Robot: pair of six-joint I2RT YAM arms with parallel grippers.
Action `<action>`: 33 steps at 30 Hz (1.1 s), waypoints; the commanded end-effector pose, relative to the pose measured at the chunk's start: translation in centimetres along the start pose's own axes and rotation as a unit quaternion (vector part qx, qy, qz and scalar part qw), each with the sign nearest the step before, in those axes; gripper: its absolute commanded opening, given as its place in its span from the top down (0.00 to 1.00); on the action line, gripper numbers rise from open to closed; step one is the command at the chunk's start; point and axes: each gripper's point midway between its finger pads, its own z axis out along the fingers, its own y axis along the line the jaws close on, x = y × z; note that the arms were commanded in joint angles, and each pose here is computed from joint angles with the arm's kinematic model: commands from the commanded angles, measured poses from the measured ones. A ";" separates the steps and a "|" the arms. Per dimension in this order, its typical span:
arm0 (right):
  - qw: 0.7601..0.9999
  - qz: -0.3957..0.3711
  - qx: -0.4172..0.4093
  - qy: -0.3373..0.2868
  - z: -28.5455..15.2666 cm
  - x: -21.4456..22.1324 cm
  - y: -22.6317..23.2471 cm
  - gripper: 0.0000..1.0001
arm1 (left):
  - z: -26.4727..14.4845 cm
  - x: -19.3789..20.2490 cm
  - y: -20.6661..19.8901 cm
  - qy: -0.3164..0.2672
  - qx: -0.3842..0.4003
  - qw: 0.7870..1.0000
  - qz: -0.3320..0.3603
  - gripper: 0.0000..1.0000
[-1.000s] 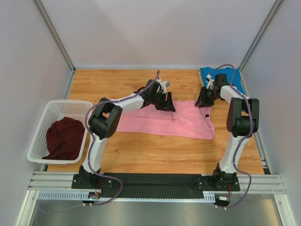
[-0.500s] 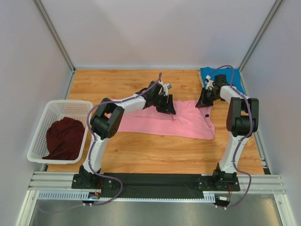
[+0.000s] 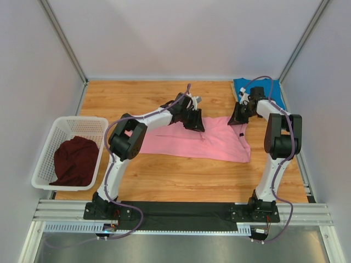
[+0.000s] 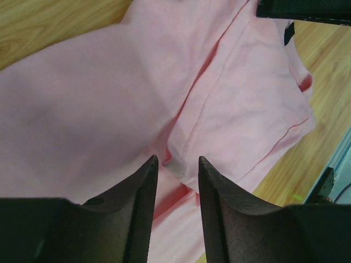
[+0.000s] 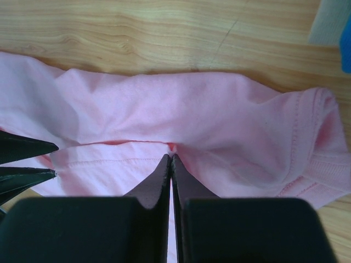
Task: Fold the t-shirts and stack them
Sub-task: Fold the tshirt
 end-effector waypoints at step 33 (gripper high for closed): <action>0.993 -0.065 -0.011 -0.095 -3.1 -4.5 3.0 1.00 | -2.0 -2.6 -1.5 -0.067 -0.016 0.998 -0.006 1.00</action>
